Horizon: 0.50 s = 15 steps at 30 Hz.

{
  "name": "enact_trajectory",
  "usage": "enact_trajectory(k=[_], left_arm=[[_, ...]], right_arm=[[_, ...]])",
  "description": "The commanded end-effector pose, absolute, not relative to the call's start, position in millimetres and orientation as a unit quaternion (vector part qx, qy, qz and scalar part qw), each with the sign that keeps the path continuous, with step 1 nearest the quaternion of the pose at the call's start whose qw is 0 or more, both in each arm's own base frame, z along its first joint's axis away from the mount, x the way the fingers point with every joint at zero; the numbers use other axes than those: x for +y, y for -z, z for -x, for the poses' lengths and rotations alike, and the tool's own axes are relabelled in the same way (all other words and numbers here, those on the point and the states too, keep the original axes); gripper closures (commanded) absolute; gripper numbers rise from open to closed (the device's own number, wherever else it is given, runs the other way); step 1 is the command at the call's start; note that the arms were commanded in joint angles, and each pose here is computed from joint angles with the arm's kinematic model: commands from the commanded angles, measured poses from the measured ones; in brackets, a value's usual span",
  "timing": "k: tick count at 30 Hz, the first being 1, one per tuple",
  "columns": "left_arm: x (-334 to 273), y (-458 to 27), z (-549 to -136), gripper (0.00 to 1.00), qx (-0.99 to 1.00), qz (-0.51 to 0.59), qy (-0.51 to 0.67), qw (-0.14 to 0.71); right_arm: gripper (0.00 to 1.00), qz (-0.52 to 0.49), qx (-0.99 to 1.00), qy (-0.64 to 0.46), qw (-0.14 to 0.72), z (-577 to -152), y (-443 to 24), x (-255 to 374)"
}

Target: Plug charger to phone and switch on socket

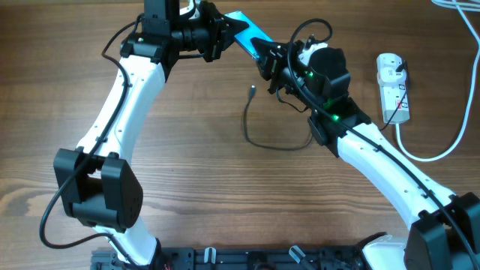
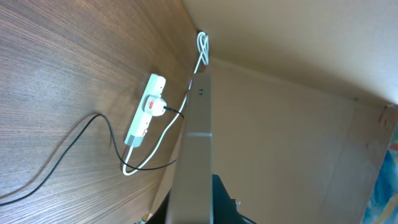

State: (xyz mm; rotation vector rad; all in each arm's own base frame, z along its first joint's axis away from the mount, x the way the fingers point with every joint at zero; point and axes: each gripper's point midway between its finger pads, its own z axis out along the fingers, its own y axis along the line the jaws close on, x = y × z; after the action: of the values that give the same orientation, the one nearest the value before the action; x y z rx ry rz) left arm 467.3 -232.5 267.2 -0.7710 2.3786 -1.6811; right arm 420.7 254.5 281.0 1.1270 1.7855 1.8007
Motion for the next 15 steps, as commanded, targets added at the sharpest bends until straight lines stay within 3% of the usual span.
enact_trajectory(k=[1, 5, 9, 12, 13, 15], left_arm=[[-231, -276, -467, 0.96, 0.788, 0.264, 0.55, 0.08], [-231, -275, -468, 0.96, 0.789, 0.266, 0.548, 0.083], [-230, -275, -469, 0.96, 0.789, 0.267, 0.547, 0.085], [-229, -274, -470, 0.96, 0.792, 0.261, 0.544, 0.093], [-227, -274, -470, 0.96, 0.795, 0.251, 0.542, 0.102], [-219, -271, -472, 0.96, 0.801, 0.243, 0.535, 0.113]], right_arm=[[0.87, -0.355, 0.655, -0.631, 0.216, -420, -284, 259], [0.74, -0.355, 0.654, -0.631, 0.216, -420, -284, 259], [0.53, -0.356, 0.654, -0.631, 0.217, -420, -284, 259], [0.3, -0.358, 0.654, -0.629, 0.221, -422, -283, 256], [0.17, -0.36, 0.655, -0.625, 0.223, -423, -281, 254], [0.11, -0.334, 0.67, -0.613, 0.254, -428, -281, 244]])
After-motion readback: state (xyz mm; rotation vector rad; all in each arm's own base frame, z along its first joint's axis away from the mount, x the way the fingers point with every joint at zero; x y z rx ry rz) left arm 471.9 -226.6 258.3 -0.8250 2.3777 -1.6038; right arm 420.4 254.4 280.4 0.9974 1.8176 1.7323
